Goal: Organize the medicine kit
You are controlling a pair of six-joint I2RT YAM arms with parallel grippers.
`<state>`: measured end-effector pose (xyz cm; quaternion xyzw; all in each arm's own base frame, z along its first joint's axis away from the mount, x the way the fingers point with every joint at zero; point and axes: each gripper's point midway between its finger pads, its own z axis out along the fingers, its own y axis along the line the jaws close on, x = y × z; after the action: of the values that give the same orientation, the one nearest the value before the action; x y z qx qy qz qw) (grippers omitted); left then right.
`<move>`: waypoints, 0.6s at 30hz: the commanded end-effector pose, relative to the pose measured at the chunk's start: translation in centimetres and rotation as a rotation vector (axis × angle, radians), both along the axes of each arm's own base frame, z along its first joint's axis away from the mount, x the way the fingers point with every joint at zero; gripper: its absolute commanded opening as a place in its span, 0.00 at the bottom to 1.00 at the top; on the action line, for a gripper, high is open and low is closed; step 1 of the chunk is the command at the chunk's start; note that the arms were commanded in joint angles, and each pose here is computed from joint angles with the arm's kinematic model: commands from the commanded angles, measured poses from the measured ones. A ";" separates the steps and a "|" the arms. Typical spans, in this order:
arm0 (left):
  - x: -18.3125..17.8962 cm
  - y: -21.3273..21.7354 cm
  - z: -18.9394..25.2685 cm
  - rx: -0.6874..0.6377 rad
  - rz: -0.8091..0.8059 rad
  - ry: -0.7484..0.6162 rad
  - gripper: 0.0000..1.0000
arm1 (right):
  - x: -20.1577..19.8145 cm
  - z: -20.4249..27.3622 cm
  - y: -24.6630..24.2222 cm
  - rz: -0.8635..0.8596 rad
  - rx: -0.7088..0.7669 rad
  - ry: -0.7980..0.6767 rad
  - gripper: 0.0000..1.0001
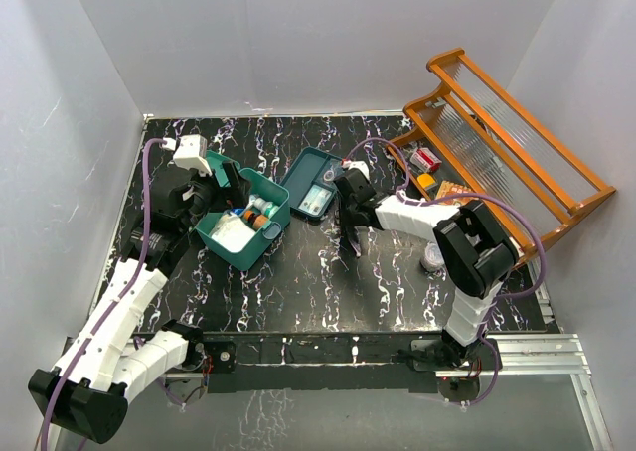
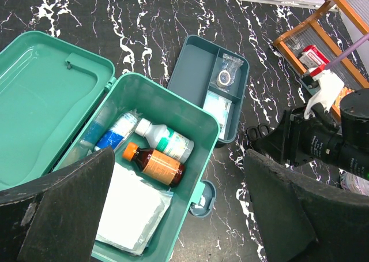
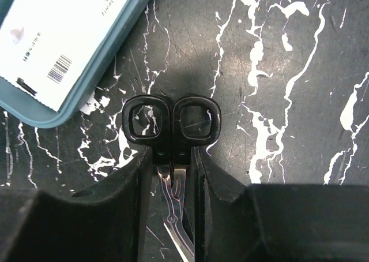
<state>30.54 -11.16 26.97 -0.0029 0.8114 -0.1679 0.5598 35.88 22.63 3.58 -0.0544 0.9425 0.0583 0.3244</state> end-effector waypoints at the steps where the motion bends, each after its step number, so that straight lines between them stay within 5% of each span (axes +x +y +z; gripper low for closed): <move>1: -0.2 0.5 2.6 -0.010 0.015 -0.059 0.93 | 2.7 4.6 1.4 -0.058 0.111 -0.138 0.18; 18: -0.4 0.6 2.6 -0.007 0.019 -0.052 0.93 | 8.0 10.7 6.1 -0.169 0.346 -0.232 0.19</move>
<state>30.31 -11.03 26.85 -0.0035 0.8155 -0.1650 0.5547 40.75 26.65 10.84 0.0276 0.9063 0.1384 0.3983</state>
